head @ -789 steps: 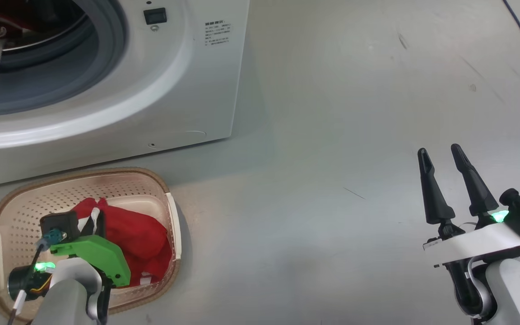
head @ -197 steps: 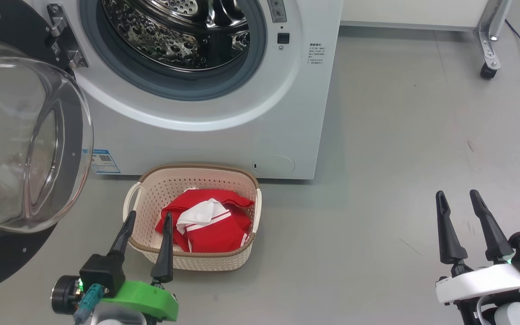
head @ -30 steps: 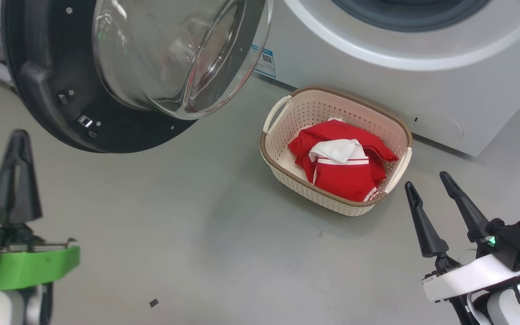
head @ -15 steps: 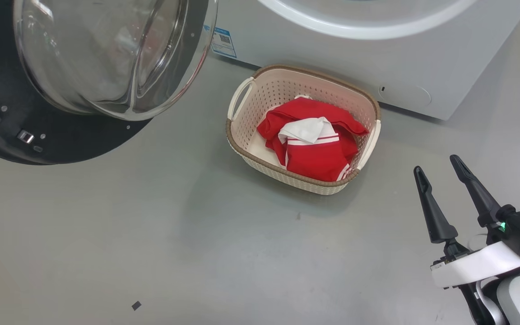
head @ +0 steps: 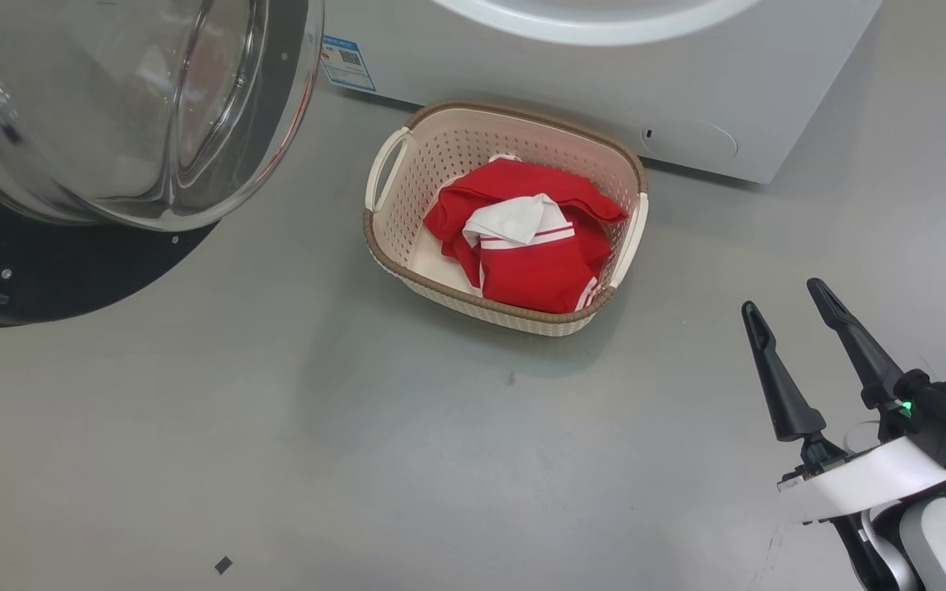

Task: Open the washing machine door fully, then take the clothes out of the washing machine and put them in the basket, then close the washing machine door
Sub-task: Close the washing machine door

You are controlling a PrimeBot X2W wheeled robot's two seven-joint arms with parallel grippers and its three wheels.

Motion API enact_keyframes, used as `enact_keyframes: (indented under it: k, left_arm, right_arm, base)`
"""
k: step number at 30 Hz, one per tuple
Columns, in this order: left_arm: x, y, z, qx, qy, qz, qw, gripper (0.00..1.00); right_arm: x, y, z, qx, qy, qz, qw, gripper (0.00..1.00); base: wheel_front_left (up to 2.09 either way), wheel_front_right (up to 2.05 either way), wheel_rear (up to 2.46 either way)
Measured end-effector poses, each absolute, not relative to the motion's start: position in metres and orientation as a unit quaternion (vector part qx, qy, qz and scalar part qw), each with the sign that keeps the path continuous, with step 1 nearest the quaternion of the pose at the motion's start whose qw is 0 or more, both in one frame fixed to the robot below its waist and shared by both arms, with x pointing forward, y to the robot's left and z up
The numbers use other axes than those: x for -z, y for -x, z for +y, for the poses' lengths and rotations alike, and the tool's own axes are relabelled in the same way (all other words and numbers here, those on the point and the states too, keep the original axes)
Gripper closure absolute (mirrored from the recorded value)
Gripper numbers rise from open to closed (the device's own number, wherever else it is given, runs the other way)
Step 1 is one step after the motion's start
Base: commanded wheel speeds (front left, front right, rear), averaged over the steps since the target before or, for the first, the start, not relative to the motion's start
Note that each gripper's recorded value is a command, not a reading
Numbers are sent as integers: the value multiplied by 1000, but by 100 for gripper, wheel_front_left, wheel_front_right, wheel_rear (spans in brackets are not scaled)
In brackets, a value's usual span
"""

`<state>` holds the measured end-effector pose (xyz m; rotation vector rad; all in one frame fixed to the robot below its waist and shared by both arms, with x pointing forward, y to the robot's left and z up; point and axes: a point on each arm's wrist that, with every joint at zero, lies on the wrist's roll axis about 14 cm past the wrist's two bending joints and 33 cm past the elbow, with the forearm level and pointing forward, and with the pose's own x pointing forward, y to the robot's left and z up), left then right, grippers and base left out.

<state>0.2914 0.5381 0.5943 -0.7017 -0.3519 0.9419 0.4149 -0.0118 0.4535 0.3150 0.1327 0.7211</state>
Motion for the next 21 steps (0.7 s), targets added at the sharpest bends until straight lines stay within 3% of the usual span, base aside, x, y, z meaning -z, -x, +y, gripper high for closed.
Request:
enact_keyframes:
  k: [9,21]
  left_arm:
    - [-553,-315,534,-419,467,-131,768,100]
    - [-513,-356,497,-351,587,-47,728,100]
  right_arm:
    - [-453,-416,-15,-348,-154,65,923,0]
    - [-458,-414,-11,-354,-155,59,920,0]
  base:
    - [0,0,0]
    - [0,0,0]
